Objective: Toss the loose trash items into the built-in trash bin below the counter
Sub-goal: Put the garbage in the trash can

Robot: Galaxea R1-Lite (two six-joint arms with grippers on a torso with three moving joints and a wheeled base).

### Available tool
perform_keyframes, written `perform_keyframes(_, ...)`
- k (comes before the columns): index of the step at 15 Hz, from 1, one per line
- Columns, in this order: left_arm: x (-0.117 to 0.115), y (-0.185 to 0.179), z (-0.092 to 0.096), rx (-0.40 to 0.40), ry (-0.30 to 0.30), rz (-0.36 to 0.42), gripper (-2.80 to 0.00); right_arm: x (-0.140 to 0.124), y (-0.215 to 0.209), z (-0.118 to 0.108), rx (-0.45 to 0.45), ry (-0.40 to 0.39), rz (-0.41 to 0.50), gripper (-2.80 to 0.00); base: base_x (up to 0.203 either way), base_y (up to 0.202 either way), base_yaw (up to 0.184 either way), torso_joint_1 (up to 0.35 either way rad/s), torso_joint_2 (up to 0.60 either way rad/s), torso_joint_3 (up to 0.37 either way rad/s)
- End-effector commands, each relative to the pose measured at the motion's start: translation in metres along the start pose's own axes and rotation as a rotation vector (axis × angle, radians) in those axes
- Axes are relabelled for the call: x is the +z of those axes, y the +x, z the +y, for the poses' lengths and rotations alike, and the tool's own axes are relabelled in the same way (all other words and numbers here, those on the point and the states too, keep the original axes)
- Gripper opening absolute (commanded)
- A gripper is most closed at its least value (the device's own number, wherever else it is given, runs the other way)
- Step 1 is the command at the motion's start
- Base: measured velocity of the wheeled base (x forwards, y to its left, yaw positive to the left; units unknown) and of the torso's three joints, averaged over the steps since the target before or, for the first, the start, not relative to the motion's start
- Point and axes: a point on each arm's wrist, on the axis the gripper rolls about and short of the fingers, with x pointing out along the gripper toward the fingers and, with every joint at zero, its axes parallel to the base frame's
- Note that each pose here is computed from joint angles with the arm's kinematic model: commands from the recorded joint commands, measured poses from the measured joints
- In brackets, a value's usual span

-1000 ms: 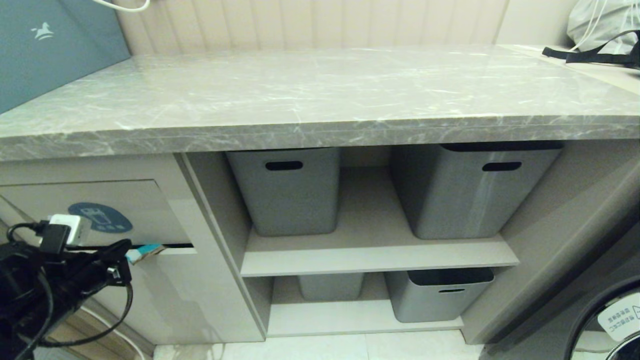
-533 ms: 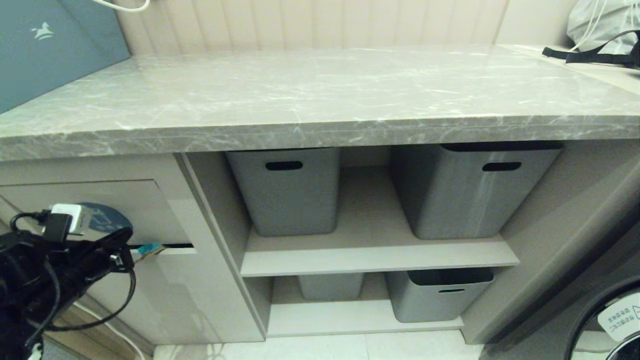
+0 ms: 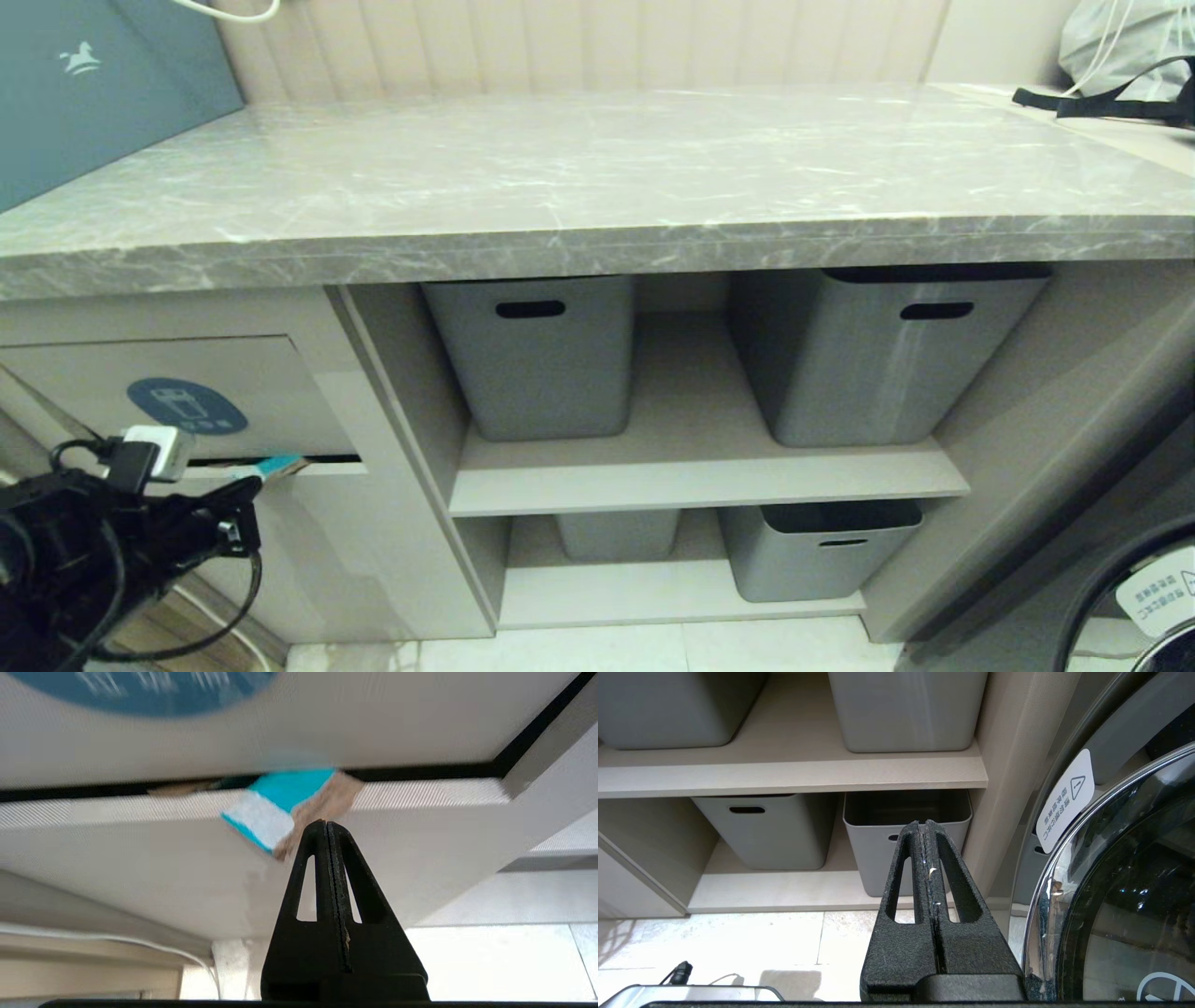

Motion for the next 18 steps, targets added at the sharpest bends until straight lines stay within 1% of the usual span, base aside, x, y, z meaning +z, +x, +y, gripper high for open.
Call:
perform_keyframes(1, -0.006, 0.005, 0.0, -0.004, -0.004, 0.019, -2.8, 0.0, 0.0, 0.0, 0.0, 0.0, 0.0, -2.8, 0.0, 0.0, 0.0, 0.0, 0.0, 0.0)
perform_keyframes(3, -0.011, 0.013, 0.001, -0.008, -0.006, 0.029, -2.8, 0.0, 0.0, 0.0, 0.0, 0.0, 0.0, -2.8, 0.0, 0.0, 0.0, 0.0, 0.0, 0.0)
perform_keyframes(9, -0.01, 0.05, 0.01, -0.006, 0.0, -0.002, -2.8, 0.0, 0.0, 0.0, 0.0, 0.0, 0.0, -2.8, 0.0, 0.0, 0.0, 0.0, 0.0, 0.0)
perform_keyframes(13, -0.009, 0.053, 0.01, -0.008, 0.002, -0.009, -2.8, 0.0, 0.0, 0.0, 0.0, 0.0, 0.0, -2.8, 0.0, 0.0, 0.0, 0.0, 0.0, 0.0)
perform_keyframes(18, 0.006, 0.062, 0.014, 0.002, 0.02, -0.081, -2.8, 0.0, 0.0, 0.0, 0.0, 0.0, 0.0, -2.8, 0.0, 0.0, 0.0, 0.0, 0.0, 0.0)
